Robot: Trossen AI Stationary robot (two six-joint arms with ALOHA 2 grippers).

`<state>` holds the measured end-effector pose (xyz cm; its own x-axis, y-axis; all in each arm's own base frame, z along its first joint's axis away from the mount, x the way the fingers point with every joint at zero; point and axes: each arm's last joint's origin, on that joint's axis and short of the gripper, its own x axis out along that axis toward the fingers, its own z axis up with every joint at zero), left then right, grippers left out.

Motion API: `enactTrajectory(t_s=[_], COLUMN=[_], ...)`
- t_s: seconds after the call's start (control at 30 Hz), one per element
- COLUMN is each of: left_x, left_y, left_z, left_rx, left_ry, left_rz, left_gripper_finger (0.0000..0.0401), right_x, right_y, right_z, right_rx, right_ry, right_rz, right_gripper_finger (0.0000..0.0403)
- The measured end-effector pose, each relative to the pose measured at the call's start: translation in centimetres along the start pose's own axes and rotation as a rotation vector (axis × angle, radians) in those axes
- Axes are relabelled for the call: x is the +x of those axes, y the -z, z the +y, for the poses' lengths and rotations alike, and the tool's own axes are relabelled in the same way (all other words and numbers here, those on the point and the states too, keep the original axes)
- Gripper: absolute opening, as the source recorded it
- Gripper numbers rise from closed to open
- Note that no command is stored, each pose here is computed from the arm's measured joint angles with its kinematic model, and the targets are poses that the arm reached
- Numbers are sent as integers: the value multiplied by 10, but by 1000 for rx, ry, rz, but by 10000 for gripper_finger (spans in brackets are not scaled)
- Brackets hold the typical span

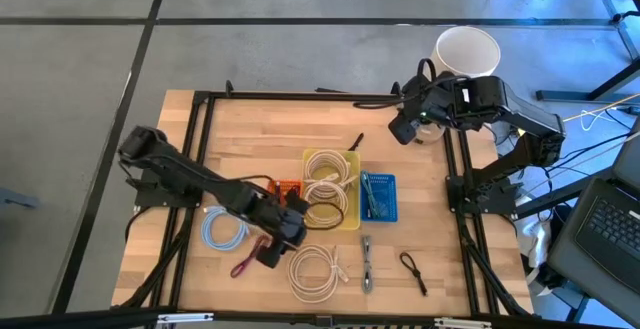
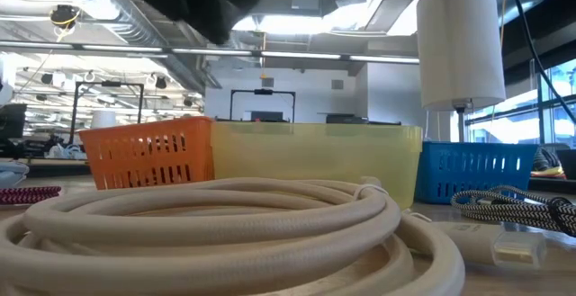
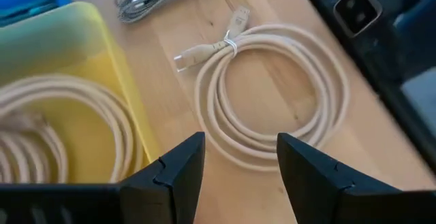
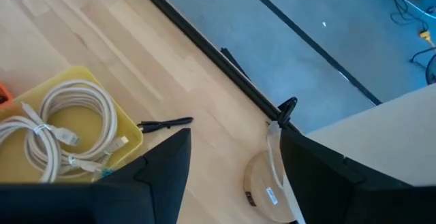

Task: Pick & Place USB Port
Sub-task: Put the white usb cable into the yellow bin

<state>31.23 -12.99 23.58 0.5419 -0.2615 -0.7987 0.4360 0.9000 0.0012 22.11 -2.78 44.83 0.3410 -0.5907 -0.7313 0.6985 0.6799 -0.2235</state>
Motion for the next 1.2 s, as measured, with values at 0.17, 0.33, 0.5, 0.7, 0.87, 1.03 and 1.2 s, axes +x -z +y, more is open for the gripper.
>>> enactTrajectory(t_s=[0.17,0.33,0.5,0.7,0.87,1.03,1.2], left_x=[30,57,71,70,80,99,108], left_y=[0,4,-5,-27,-26,-15,-10], left_z=[-5,-4,-2,-2,-2,-5,-2], left_rx=[133,146,47,-72,-168,-168,-161], left_ry=[-3,-53,-63,-102,-82,-63,-150], left_rz=[69,145,122,59,80,143,164], left_gripper_finger=[177,178,178,178,178,178,178], right_x=[0,0,0,0,0,0,0], right_y=[0,0,0,0,0,0,0], right_z=[0,0,0,0,0,0,0], right_rx=[-51,-82,-125,-147,-158,-182,-182], right_ry=[0,0,0,0,0,0,0], right_rz=[0,1,1,1,1,1,1], right_gripper_finger=[230,230,230,230,230,230,230])
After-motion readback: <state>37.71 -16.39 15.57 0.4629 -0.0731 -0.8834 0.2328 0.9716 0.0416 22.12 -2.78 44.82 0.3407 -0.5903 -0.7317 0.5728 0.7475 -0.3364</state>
